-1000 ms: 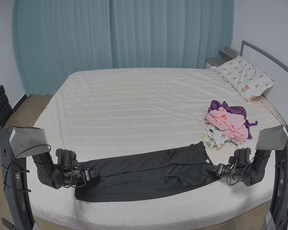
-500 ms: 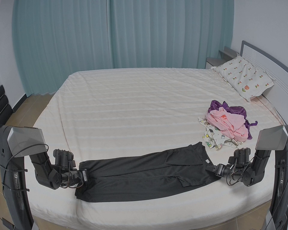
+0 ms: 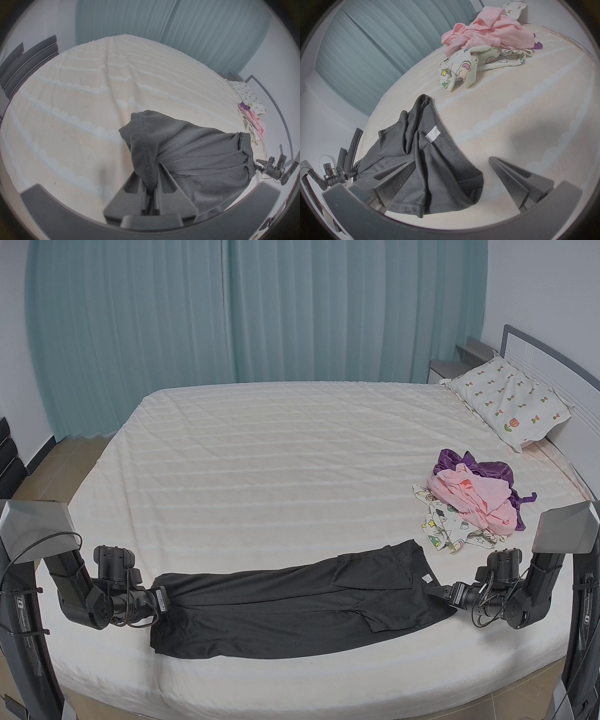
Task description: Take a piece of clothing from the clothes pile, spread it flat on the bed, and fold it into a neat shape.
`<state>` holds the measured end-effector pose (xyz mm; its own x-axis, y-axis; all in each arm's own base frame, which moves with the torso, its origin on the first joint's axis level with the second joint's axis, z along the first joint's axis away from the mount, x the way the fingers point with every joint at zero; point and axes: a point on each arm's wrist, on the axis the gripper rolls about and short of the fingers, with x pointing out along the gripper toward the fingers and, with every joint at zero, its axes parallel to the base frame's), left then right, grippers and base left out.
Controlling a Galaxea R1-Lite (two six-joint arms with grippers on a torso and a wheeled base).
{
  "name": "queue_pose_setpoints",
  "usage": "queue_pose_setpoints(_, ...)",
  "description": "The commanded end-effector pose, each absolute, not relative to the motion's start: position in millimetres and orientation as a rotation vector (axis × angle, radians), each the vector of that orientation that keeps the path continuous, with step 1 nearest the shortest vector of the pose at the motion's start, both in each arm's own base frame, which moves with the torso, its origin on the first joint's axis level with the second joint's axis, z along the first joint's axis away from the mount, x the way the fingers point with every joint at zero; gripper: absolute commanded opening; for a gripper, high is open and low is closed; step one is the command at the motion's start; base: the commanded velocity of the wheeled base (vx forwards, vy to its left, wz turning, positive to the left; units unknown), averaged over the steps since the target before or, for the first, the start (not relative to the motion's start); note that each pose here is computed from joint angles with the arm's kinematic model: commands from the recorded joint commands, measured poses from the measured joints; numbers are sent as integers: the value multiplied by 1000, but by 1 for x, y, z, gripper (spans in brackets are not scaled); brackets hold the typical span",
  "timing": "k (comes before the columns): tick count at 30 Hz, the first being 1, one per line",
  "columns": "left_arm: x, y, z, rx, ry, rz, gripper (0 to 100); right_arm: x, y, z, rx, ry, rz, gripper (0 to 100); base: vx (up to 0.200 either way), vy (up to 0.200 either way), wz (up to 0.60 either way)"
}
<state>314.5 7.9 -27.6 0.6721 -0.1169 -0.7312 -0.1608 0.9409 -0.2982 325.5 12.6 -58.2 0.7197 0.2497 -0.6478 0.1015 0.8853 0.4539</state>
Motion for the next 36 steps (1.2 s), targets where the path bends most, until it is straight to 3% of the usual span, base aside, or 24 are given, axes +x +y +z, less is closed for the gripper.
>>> queue_pose_setpoints(1,313,22,-21,-378,821,55,0,325,13,-59,489,774,86,100,0,0,0)
queue_pose_setpoints(21,299,81,-4,-470,808,106,0,326,12,-58,491,771,86,100,0,0,0)
queue_pose_setpoints(29,294,77,5,-474,809,110,0,326,12,-59,491,772,86,100,0,0,0)
queue_pose_setpoints(36,293,47,24,-438,795,94,0,326,12,-58,493,770,84,100,0,0,0)
